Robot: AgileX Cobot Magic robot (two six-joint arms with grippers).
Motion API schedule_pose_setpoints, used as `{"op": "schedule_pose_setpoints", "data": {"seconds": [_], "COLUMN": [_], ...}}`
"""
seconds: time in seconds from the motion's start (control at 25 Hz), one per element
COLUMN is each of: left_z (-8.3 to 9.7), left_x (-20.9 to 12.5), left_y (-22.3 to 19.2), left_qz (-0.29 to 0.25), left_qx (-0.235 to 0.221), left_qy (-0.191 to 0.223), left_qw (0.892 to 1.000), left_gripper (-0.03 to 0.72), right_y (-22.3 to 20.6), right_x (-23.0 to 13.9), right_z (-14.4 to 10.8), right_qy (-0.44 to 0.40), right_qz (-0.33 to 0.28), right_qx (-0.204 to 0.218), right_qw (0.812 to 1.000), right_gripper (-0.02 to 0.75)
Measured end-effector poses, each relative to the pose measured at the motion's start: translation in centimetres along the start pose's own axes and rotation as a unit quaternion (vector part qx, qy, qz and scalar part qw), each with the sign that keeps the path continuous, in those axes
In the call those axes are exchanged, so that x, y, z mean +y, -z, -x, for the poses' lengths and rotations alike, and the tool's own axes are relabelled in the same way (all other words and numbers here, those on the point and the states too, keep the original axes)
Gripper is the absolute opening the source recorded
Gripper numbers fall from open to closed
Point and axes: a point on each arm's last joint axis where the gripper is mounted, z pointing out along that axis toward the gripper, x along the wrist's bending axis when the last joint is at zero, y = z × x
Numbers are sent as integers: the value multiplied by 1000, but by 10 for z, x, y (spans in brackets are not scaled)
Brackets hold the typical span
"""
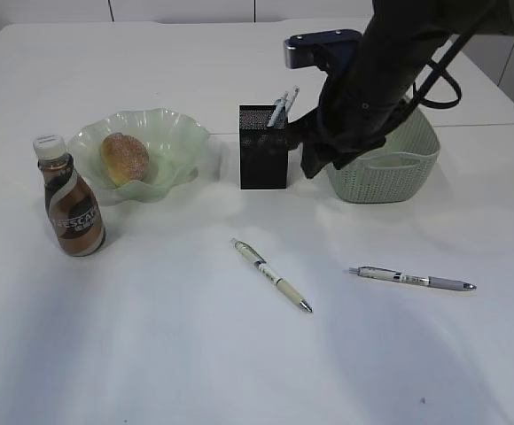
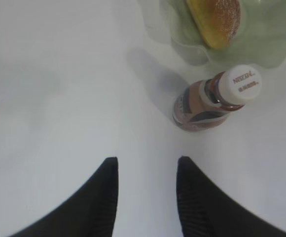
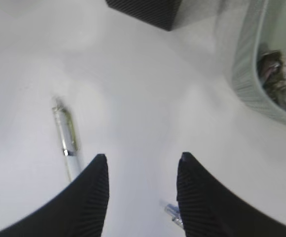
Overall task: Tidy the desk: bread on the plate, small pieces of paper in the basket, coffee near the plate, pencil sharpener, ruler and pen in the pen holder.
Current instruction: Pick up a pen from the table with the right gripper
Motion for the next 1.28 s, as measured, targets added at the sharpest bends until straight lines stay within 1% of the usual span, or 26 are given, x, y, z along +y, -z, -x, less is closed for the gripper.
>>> {"op": "schedule_pose_setpoints", "data": {"seconds": [0.04, 0.08, 0.12, 0.2, 0.24, 0.28, 0.4, 0.6, 0.72, 0.8, 1.0, 1.16, 1.28], "left_z": [0, 0, 0, 0, 0, 0, 0, 0, 0, 0, 0, 0, 0], "left_x": [0, 0, 0, 0, -1, -1, -2, -3, -3, -3, -3, -3, -3], "left_y": [0, 0, 0, 0, 0, 0, 0, 0, 0, 0, 0, 0, 0], "left_qz": [-1, -1, -2, -2, -4, -6, -11, -14, -15, -17, -18, -19, -19], "left_qx": [0, -1, -1, -1, -1, 0, 0, 0, 0, 0, 0, 0, 0], "left_qy": [0, 1, 1, 1, 1, 1, 1, 1, 1, 1, 1, 1, 1], "left_qw": [1000, 1000, 1000, 1000, 1000, 1000, 1000, 1000, 1000, 1000, 1000, 1000, 1000], "left_gripper": [275, 275, 275, 275, 275, 275, 275, 275, 275, 275, 275, 275, 275], "right_y": [0, 0, 0, 0, 0, 0, 1, -2, -13, -27, -43, -50, -51], "right_x": [-3, -4, -5, -6, -6, -8, -11, -15, -18, -21, -24, -24, -21], "right_z": [-10, -12, -20, -31, -31, -50, -73, -90, -91, -90, -89, -89, -87], "right_qy": [17, 23, 32, 46, 46, 69, 95, 112, 113, 118, 127, 129, 138], "right_qz": [-18, -22, -26, -28, -28, -30, -32, -38, -53, -71, -97, -103, -99], "right_qx": [28, 31, 39, 45, 45, 55, 66, 77, 77, 71, 61, 59, 49], "right_qw": [999, 999, 998, 998, 998, 996, 993, 990, 989, 988, 985, 985, 984], "right_gripper": [372, 372, 372, 372, 372, 372, 372, 372, 372, 372, 372, 372, 372]}}
